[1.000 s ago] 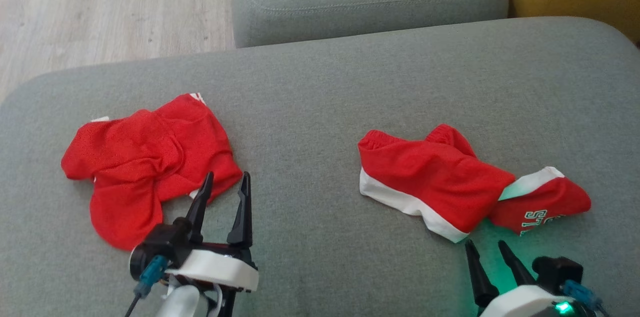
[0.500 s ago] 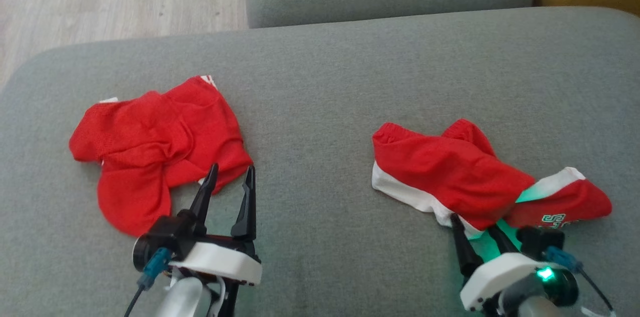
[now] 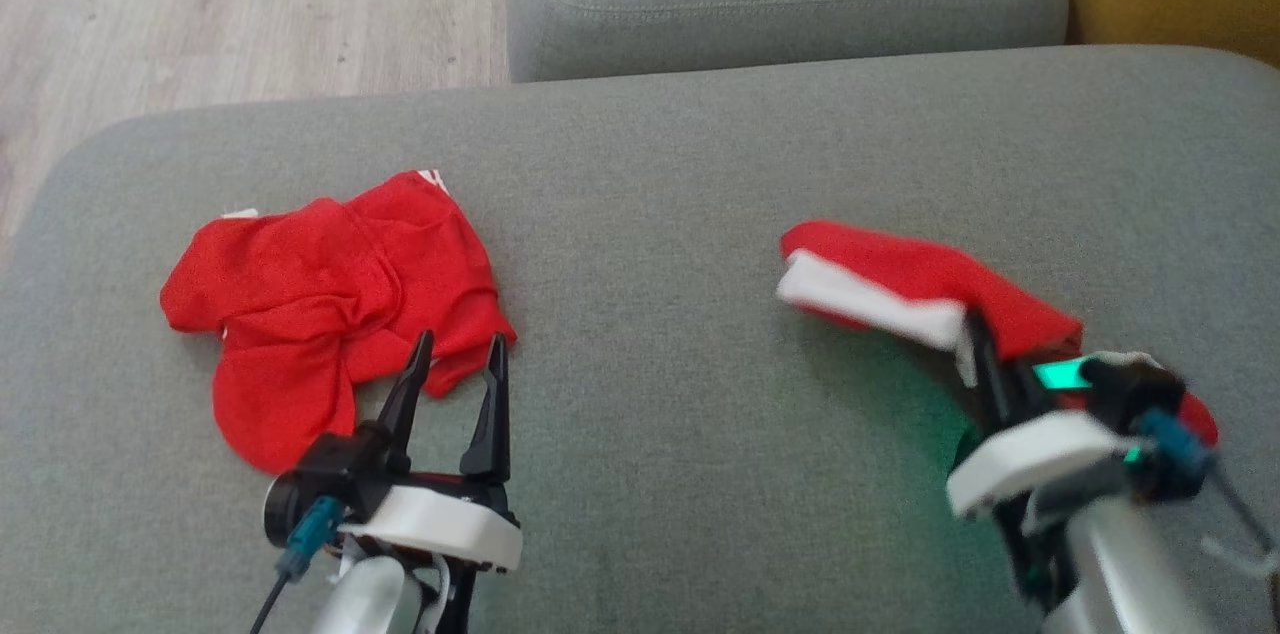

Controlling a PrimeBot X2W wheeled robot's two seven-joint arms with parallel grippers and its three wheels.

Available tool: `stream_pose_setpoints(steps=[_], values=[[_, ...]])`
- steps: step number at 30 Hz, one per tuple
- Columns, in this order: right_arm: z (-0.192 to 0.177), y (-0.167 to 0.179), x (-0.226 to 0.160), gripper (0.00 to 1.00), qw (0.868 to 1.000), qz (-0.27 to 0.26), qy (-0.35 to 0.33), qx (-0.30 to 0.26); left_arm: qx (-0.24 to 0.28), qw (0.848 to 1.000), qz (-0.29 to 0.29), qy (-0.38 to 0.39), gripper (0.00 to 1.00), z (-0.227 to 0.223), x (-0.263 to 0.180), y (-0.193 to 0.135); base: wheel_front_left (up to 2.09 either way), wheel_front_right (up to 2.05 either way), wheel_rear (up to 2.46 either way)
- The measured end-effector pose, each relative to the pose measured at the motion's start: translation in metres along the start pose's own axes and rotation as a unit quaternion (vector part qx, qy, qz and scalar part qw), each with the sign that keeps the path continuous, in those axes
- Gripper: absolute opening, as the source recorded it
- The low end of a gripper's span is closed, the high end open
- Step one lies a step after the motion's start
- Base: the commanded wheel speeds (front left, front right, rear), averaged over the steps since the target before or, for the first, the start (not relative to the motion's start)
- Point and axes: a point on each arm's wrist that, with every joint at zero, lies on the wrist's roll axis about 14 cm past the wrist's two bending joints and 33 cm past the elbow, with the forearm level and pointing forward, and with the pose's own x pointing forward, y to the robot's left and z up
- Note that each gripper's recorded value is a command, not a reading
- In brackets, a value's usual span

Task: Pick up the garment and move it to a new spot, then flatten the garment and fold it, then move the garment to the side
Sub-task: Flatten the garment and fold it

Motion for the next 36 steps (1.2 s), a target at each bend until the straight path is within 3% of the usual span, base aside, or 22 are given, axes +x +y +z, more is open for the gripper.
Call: stream_pose_setpoints(steps=[6, 10, 15, 18, 21, 24, 26, 28, 31, 36], values=[[0.064, 0.004, 0.018, 0.0, 0.998, 0.011, -0.052, -0.033, -0.001, 1.0, 0.003, -0.007, 1.0, 0.004, -0.003, 0.001, 0.0, 0.0, 0.0], [0.127, 0.014, 0.041, 0.0, 0.991, 0.034, -0.095, -0.083, -0.005, 1.0, 0.013, -0.011, 1.0, 0.007, -0.007, 0.006, 0.0, 0.0, 0.0], [0.238, 0.041, 0.062, 0.0, 0.962, 0.058, -0.216, -0.156, -0.01, 0.999, 0.03, -0.02, 1.0, 0.012, -0.014, 0.014, 0.0, 0.0, 0.0], [0.269, 0.056, 0.068, 0.0, 0.948, 0.068, -0.253, -0.18, -0.01, 0.999, 0.043, -0.028, 1.0, 0.016, -0.021, 0.02, 0.0, 0.0, 0.0], [0.218, 0.077, 0.082, 0.0, 0.955, 0.103, -0.19, -0.205, -0.015, 0.998, 0.054, -0.033, 1.0, 0.019, -0.026, 0.026, 0.0, 0.0, 0.0], [0.097, 0.078, 0.082, 0.0, 0.967, 0.132, -0.032, -0.217, -0.017, 0.998, 0.059, -0.028, 1.0, 0.015, -0.027, 0.028, 0.0, 0.0, 0.0], [0.014, 0.065, 0.061, 0.0, 0.963, 0.138, 0.08, -0.217, -0.018, 0.998, 0.058, -0.026, 1.0, 0.013, -0.026, 0.028, 0.0, 0.0, 0.0], [-0.037, 0.054, 0.037, 0.0, 0.96, 0.136, 0.151, -0.193, -0.018, 0.998, 0.056, -0.023, 1.0, 0.012, -0.024, 0.027, 0.0, 0.0, 0.0], [-0.052, 0.049, 0.027, 0.0, 0.962, 0.128, 0.175, -0.165, -0.016, 0.998, 0.048, -0.02, 1.0, 0.01, -0.02, 0.023, 0.0, 0.0, 0.0], [-0.034, 0.037, 0.028, 0.0, 0.969, 0.108, 0.164, -0.147, -0.014, 0.999, 0.034, -0.017, 1.0, 0.009, -0.014, 0.015, 0.0, 0.0, 0.0]])
